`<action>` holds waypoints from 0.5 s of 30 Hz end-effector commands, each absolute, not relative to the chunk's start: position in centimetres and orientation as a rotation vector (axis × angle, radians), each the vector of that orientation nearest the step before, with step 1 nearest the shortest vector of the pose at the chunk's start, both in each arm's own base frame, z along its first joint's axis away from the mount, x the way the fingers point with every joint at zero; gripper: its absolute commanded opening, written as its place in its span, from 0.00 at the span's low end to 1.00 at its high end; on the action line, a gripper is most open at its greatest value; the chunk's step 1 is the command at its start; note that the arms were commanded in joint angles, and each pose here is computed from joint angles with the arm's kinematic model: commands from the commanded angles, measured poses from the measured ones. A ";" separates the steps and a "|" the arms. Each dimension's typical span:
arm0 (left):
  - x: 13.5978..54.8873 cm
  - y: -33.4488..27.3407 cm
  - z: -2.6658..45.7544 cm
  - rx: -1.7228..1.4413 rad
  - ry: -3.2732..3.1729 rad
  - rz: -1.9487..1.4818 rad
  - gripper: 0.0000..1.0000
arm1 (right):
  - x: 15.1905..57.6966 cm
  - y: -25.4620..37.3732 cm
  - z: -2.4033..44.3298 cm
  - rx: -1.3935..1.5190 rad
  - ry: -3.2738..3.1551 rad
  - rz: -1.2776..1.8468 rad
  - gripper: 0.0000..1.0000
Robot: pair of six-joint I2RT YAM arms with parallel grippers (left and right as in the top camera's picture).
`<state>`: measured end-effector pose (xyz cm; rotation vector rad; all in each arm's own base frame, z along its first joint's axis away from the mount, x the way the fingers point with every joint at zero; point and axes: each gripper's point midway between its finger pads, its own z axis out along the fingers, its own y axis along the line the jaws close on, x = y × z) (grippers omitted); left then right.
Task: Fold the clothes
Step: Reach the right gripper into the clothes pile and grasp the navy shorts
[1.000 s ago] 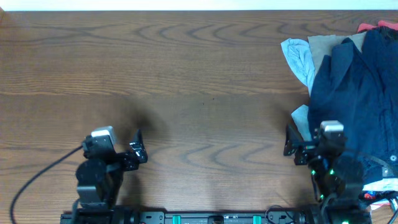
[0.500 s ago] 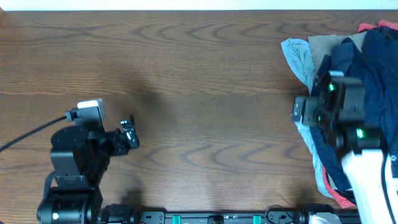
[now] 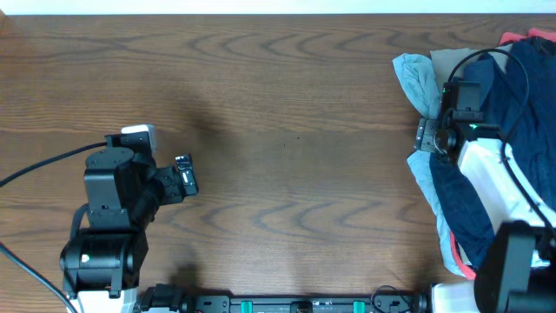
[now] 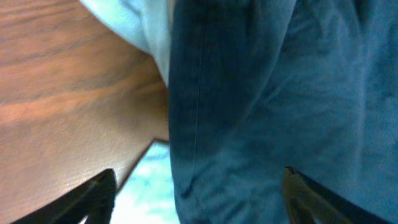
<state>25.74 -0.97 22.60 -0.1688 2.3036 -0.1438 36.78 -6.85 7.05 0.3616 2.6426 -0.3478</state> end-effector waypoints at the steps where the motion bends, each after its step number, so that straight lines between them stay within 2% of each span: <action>1: 26.0 -0.9 22.8 -0.161 2.305 -0.143 0.98 | 37.4 -7.9 6.2 0.424 2.634 -0.385 0.72; 5: 26.2 -0.9 22.5 -0.163 2.318 -0.142 0.98 | 37.3 -7.9 4.3 0.422 2.678 -0.394 0.57; 13: 26.2 -0.9 22.4 -0.163 2.323 -0.142 0.98 | 36.9 -7.9 2.4 0.419 2.729 -0.406 0.54; 15: 26.2 -0.9 22.4 -0.163 2.323 -0.142 0.98 | 36.9 -7.9 2.3 0.419 2.730 -0.406 0.42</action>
